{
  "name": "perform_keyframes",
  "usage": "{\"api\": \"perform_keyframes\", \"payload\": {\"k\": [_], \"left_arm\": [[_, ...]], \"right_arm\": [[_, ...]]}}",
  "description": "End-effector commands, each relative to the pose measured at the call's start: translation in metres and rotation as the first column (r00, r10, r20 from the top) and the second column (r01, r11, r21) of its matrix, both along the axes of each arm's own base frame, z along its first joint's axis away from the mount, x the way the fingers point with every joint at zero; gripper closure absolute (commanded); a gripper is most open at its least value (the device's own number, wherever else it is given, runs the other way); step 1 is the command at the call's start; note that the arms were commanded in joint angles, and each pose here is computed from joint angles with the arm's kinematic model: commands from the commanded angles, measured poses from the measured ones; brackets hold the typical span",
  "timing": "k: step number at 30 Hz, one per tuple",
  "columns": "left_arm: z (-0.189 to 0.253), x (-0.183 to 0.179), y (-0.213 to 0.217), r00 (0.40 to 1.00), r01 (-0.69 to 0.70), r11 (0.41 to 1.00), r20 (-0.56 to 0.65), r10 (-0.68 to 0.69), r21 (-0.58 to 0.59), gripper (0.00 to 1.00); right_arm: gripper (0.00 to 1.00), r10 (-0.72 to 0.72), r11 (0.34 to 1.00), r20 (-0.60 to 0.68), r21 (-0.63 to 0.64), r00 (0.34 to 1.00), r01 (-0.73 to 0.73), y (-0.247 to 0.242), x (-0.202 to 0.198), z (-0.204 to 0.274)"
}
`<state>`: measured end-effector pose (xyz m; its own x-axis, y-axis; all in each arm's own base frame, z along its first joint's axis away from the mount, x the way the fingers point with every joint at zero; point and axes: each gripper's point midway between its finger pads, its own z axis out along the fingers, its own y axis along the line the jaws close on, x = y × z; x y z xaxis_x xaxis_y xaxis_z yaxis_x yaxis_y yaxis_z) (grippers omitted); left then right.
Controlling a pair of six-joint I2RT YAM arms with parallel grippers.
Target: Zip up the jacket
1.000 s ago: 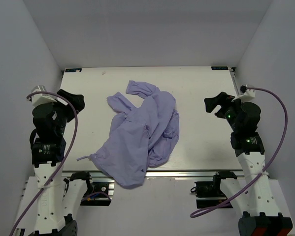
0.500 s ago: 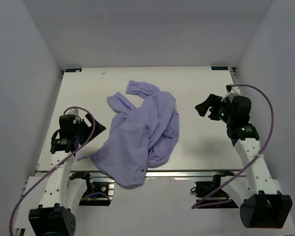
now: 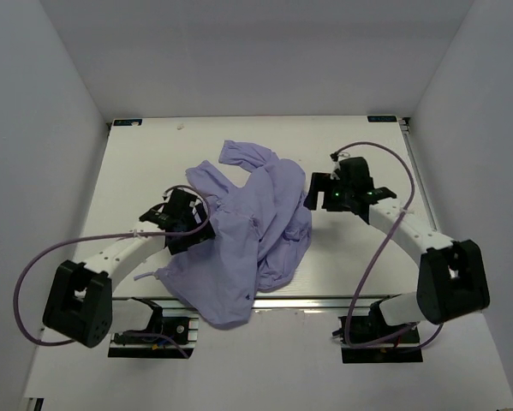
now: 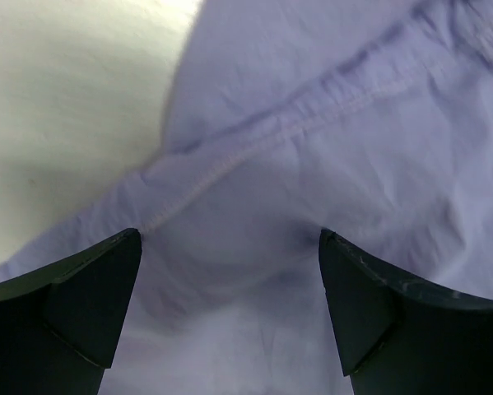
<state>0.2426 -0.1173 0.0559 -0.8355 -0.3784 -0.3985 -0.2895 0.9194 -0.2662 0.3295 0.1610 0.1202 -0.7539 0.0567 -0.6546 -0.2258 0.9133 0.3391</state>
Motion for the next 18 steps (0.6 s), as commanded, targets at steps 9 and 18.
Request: {"api": "perform_keyframes", "payload": {"k": [9,18], "left_arm": [[0.001,0.060,0.010,0.992,-0.095,0.986,0.095,0.082,0.139,1.00],[0.054,0.093,0.079,0.903,-0.405,0.863,0.280,0.326,0.303,1.00]], "right_arm": [[0.12,-0.185,0.975,-0.152,-0.154,0.971,0.162,0.024,0.015,-0.071],[1.00,-0.392,0.888,-0.051,-0.284,0.918,0.363,-0.016,0.020,-0.063]]}}
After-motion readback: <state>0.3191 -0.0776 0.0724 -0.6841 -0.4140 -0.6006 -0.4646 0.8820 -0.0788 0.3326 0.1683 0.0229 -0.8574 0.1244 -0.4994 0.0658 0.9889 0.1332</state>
